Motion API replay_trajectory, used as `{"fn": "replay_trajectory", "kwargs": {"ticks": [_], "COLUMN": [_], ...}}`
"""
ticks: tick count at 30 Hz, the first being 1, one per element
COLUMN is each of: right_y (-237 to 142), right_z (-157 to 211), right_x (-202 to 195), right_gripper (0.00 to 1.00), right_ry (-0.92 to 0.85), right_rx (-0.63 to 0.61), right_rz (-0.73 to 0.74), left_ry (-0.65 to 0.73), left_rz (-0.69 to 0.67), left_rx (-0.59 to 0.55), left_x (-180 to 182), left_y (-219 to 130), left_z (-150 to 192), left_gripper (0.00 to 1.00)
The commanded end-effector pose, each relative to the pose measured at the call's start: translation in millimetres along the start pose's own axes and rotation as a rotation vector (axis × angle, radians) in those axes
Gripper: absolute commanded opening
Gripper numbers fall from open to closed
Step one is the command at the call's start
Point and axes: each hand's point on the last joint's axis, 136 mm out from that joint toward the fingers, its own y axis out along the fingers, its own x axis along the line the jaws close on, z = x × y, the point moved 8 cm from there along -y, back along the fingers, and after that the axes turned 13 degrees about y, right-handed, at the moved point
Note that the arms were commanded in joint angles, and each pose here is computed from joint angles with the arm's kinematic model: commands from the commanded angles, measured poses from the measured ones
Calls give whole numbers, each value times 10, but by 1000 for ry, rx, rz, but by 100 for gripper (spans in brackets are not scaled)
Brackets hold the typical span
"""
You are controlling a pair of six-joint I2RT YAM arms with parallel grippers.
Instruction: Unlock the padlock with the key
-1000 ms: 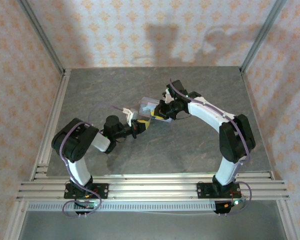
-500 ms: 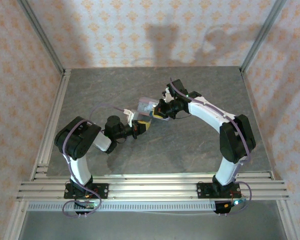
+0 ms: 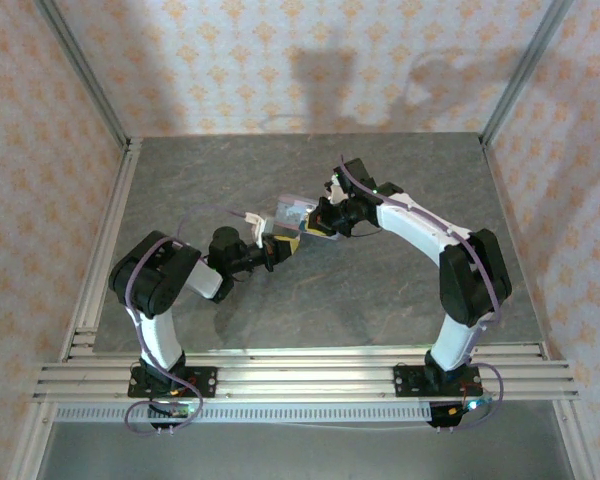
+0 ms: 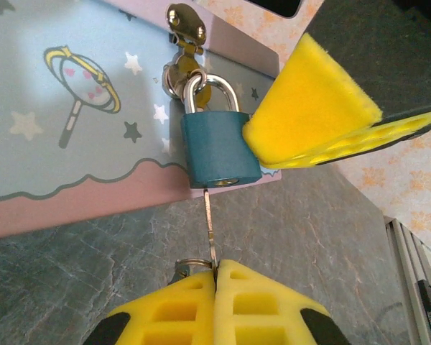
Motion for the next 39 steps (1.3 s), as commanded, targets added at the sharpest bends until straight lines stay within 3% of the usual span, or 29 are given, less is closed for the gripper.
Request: {"fn": "replay_trajectory", "kwargs": {"ticks": [1,23,35,39], "right_y": [-82,56,-11,-72], "right_z": [-52,0,16,43], "right_x": [89,-104,-121,-155], "right_gripper": [0,0,0,0], "right_ry": [-21,-28,-52,-49], "right_rx": [-45,-70,-148,-227], "right_rz": [-27,48,87,115], "left_ry": [24,20,29,25], "left_rz": [8,-27,-14,-32], "left_rx": [-40,6,34,78], "left_x": [24,17,-7,-15], "left_y": [25,-48,-49,-93], "left_z": [-82,13,15,93], "left_gripper": [0,0,0,0]}}
